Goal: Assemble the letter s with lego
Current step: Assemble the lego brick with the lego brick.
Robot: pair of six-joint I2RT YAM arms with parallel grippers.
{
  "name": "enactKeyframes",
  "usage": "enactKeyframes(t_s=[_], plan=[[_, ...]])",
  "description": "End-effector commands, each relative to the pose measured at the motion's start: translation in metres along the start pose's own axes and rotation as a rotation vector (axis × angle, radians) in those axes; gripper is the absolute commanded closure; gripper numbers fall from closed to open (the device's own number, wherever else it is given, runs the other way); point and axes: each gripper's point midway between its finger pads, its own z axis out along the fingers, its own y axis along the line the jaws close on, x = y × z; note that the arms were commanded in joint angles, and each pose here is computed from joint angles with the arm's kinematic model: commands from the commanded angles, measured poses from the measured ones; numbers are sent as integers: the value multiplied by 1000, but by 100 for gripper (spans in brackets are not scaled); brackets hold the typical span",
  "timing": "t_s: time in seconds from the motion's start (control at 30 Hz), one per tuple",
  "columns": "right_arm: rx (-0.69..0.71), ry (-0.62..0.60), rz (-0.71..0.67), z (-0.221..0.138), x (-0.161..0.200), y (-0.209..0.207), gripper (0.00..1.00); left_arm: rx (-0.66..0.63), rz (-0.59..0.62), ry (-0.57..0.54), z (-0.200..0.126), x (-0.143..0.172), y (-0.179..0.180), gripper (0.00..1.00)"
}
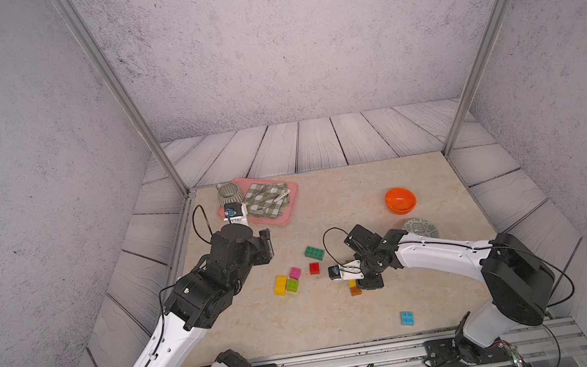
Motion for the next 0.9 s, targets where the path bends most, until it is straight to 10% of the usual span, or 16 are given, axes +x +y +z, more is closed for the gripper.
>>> enactKeyframes(t_s=[0.0, 0.87], plan=[[-35, -18, -25, 6, 0, 5, 91, 5, -4, -26, -3, -9, 0, 34], [19, -79, -73, -9, -2, 5, 93, 7, 8, -36, -7, -12, 0, 34]])
